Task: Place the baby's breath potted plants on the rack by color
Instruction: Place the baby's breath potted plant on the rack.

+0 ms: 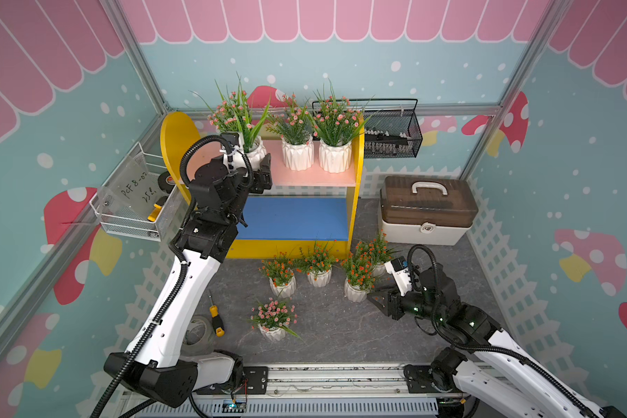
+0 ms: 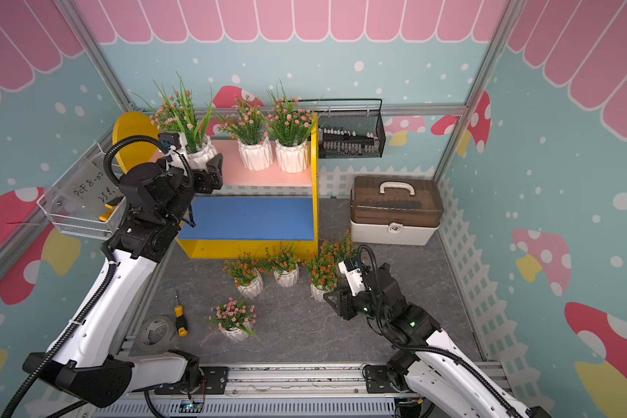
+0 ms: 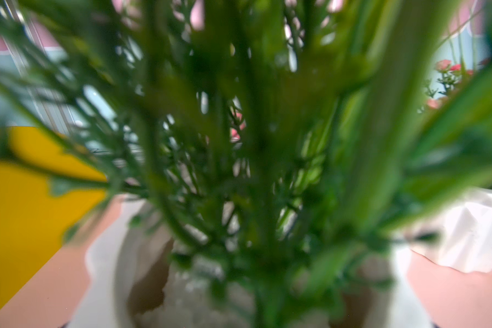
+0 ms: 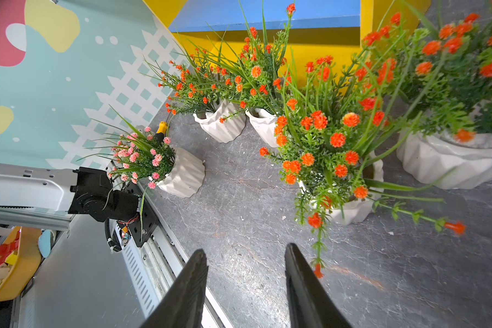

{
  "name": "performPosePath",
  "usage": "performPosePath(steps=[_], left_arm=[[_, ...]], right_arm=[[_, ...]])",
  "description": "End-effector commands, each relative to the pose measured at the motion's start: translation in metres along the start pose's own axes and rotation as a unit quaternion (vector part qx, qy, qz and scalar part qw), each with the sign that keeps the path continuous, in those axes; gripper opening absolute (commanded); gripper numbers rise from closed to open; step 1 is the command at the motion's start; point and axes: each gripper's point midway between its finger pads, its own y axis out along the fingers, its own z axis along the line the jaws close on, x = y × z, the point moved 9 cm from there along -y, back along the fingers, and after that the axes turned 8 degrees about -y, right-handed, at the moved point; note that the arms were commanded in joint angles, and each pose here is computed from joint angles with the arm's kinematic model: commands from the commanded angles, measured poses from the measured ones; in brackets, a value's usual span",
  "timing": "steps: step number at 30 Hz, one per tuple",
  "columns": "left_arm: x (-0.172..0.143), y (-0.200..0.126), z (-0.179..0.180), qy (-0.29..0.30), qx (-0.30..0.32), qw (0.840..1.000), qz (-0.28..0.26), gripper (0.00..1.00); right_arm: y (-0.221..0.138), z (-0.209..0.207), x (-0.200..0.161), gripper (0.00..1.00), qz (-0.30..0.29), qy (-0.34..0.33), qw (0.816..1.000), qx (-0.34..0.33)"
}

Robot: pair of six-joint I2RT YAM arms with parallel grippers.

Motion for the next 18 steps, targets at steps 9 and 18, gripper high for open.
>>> performPosePath(steps=[9,18], left_arm=[[0.022,0.031,0.020,-0.020,-0.006,0.999,-0.026,0.77],[0.014,0.062,0.021,-0.020,-0.021,1.000,-0.010,0.77]], right_arm=[[-0.021,0.001,-0.006,0.47,-0.024,0.012,0.999,-0.018],[-0.024,-0.002,-0.012,0.48,-0.036,0.022,0.999,-0.028]])
